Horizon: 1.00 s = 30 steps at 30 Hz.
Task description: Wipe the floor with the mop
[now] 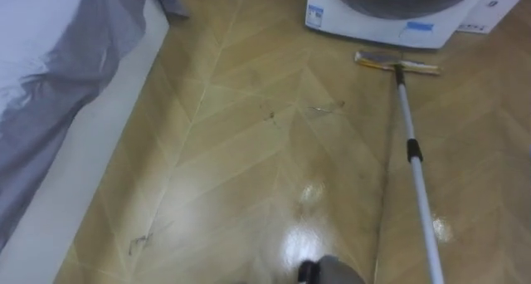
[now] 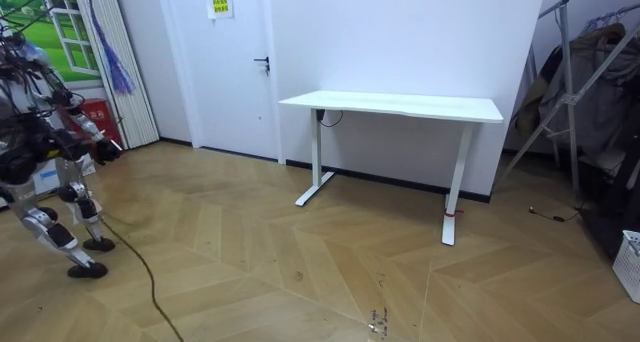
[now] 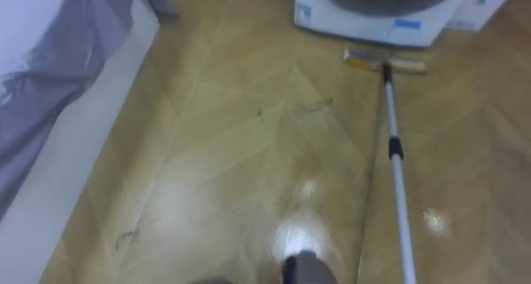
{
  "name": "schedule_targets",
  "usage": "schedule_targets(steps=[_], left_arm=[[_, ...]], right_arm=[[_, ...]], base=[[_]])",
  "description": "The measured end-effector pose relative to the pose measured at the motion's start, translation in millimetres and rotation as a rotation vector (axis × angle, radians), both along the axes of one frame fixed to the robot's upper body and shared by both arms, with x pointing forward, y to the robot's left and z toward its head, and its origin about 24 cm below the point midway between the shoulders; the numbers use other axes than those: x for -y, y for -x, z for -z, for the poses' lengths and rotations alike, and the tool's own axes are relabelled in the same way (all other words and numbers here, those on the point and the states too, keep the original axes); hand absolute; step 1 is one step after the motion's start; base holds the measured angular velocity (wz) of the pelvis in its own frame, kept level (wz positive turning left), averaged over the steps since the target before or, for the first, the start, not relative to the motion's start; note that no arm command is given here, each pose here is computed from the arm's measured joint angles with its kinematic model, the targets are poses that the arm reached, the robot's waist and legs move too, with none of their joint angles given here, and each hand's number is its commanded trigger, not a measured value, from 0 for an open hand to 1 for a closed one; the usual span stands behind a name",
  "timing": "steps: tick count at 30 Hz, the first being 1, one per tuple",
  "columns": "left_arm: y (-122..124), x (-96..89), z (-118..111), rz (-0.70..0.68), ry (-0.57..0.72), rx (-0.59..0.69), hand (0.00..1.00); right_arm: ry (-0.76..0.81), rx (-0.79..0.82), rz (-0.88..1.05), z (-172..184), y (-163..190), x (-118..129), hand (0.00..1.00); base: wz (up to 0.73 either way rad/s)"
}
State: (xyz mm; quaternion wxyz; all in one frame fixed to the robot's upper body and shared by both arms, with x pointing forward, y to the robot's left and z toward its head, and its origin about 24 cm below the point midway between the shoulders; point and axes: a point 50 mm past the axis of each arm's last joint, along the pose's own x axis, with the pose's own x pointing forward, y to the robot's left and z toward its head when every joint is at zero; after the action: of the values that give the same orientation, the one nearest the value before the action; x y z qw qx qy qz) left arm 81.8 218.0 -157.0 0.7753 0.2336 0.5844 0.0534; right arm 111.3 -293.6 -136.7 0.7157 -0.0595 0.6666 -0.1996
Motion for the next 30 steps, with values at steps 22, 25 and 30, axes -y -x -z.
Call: schedule_targets(steps=[22, 25, 30], left_arm=[[72, -19.4, 7, -0.081, -0.068, -0.234, 0.0], [68, -16.9, 8, -0.074, -0.047, -0.226, 0.0], [69, -25.0, 6, -0.132, -0.062, -0.223, 0.0]], right_arm=[[-0.167, -0.375, -0.099, 23, 151, -27, 1.0], [-0.21, -0.365, -0.101, 25, 149, -34, 1.0], [-0.226, -0.378, -0.136, 25, 147, -36, 1.0]], base=[[0.0], [-0.07], [0.0]])
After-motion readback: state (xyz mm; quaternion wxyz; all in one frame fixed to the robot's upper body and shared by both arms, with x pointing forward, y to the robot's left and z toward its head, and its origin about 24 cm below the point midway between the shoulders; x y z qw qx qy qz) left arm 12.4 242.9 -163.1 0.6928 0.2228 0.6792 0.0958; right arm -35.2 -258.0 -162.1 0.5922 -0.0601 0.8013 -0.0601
